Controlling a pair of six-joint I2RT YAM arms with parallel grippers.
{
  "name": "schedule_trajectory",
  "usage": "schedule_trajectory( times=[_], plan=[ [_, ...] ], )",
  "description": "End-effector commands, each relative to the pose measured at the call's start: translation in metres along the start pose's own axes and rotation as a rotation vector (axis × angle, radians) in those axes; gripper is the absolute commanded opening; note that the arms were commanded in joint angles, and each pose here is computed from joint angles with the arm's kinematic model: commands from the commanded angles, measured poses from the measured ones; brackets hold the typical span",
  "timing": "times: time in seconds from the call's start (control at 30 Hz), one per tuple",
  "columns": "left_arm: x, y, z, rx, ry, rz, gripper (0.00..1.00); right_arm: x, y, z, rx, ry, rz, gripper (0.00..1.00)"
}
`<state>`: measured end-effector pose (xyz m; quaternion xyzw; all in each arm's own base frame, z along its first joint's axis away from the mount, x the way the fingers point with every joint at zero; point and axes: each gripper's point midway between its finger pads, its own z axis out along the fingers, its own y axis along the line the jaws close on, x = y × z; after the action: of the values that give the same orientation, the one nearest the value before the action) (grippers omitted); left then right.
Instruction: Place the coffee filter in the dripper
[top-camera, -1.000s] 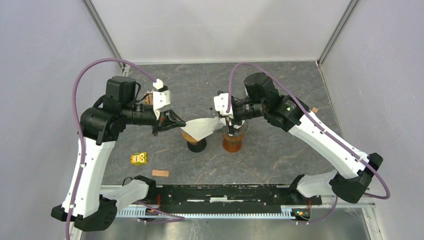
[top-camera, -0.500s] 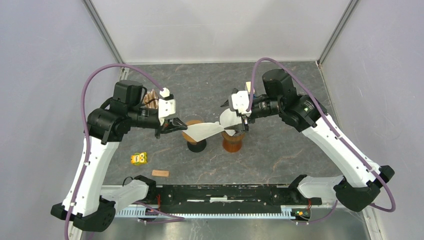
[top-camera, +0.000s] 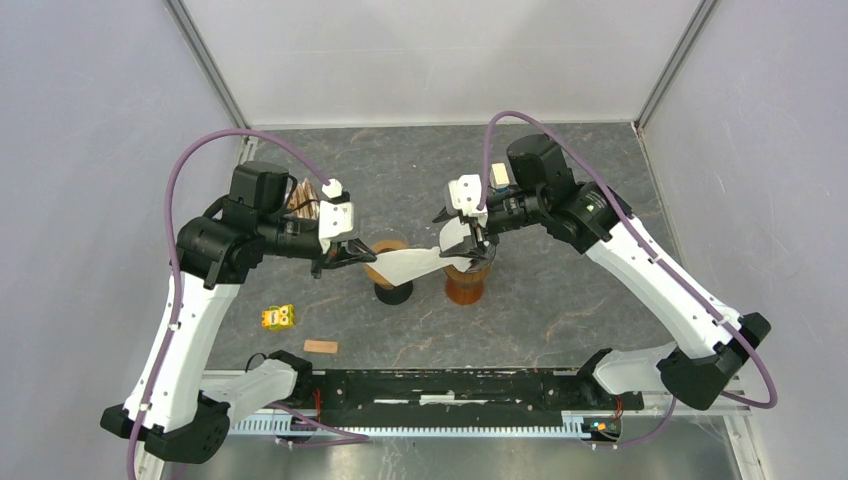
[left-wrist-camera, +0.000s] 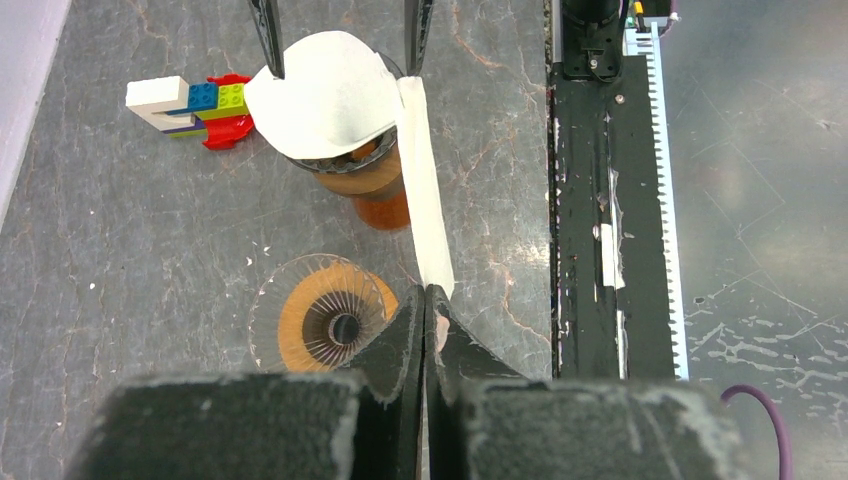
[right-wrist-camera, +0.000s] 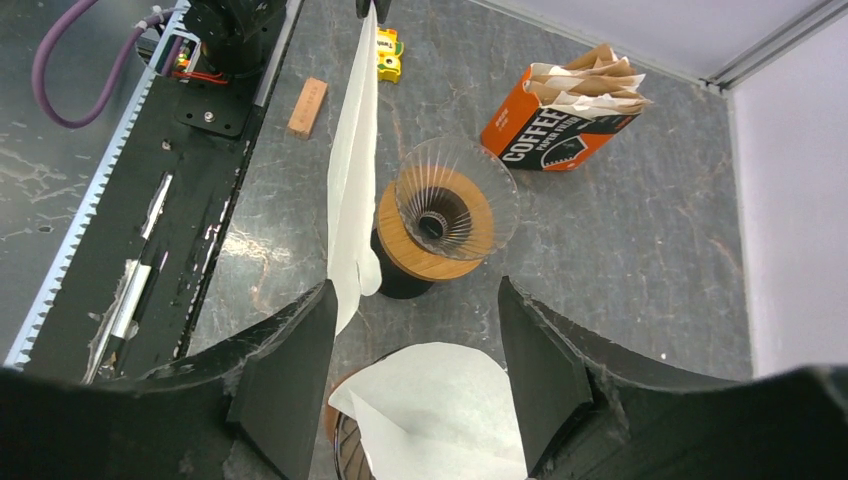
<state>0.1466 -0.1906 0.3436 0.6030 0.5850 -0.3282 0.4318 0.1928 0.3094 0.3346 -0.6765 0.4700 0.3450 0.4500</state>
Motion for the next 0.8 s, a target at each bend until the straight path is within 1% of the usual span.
schedule_trajectory(
  times=[0.0, 0.27, 0.57, 0.77],
  plan=[
    [-0.0083, -0.0029, -0.0006, 0.013, -0.036, 0.077, 0.02, -0.0218, -0.0086, -0.0021, 0.008, -0.057, -0.026, 0.63],
    [-0.0057, -0.0028, 0.0008, 0.017, -0.032, 0.082, 0.02, -0.0218, -0.0089, -0.0003, -0.002, -0.061, -0.021, 0.57],
    [-0.0038, -0.0003, 0.0012, 0.010, -0.022, 0.094, 0.02, -0.0240, -0.0088, -0.0010, -0.004, -0.064, -0.025, 0.53],
    [-0.0058, -0.0004, 0.0010, 0.013, -0.027, 0.096, 0.02, -0.0152, -0.0061, 0.0050, -0.024, -0.062, 0.001, 0.52]
  ],
)
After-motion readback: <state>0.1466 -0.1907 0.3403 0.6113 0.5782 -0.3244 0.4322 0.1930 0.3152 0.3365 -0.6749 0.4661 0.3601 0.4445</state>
